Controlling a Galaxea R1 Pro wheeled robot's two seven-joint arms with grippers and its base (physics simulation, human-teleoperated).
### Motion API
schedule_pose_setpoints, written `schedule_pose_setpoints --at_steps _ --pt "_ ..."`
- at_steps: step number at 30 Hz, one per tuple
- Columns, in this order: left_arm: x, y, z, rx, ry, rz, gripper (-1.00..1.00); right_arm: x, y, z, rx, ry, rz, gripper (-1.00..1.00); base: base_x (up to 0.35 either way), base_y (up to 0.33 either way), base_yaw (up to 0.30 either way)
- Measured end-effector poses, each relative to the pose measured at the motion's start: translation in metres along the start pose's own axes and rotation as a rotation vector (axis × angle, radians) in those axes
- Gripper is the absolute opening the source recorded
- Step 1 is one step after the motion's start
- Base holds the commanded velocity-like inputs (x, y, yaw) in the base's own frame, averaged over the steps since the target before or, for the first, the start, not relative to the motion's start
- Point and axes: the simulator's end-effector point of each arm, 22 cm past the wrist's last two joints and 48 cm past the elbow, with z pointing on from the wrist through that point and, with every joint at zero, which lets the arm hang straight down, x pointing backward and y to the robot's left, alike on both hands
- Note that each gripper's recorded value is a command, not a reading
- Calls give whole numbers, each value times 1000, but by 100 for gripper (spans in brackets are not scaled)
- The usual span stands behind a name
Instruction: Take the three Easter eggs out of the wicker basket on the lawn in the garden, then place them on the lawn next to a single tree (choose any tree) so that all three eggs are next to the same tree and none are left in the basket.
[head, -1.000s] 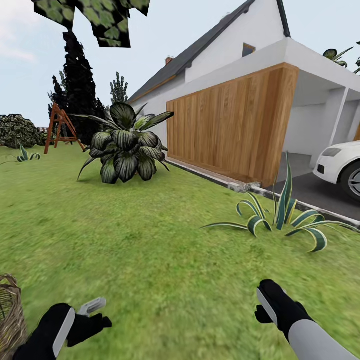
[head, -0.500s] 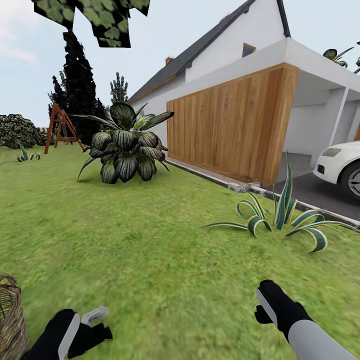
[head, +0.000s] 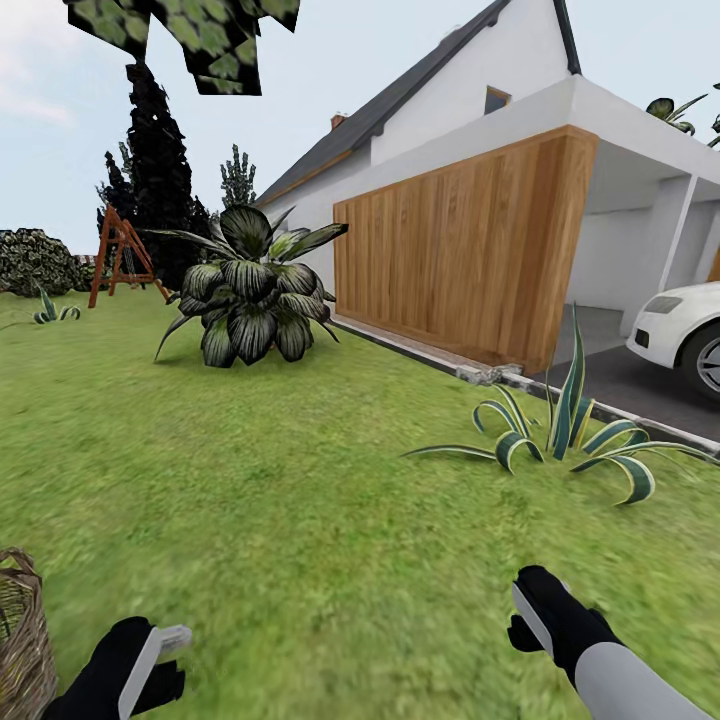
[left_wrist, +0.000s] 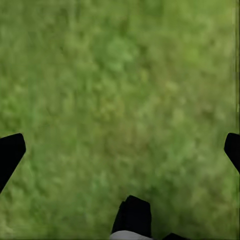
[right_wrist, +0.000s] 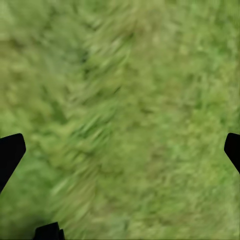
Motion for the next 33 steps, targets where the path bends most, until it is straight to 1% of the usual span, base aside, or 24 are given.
schedule_pose_setpoints --at_steps 5,7,11,20,21,23,24,27,28,33 --pt "6 -47 -2 231 20 3 100 3 0 3 3 2 1 100 0 0 0" --pt "4 -46 -3 255 19 3 100 3 0 3 2 2 1 100 0 0 0" --pt "2 -42 -3 260 16 0 100 3 1 2 1 2 0 100 0 0 0" --pt "2 -44 -4 273 19 1 100 3 0 3 2 2 1 100 0 0 0" --pt "2 -45 -4 279 19 1 100 3 0 3 2 2 0 100 0 0 0" --pt "0 -51 -8 317 16 3 100 3 0 3 2 2 0 100 0 0 0" --pt "-3 -47 -9 330 10 3 100 3 0 3 3 3 1 100 0 0 0" --pt "-14 -19 -9 309 -6 -4 100 3 0 3 3 3 0 100 0 0 0" --pt "-15 -14 -9 304 -8 -5 100 3 1 3 2 3 0 100 0 0 0" --pt "-15 -7 -7 289 -5 0 100 3 1 3 3 2 0 100 0 0 0"
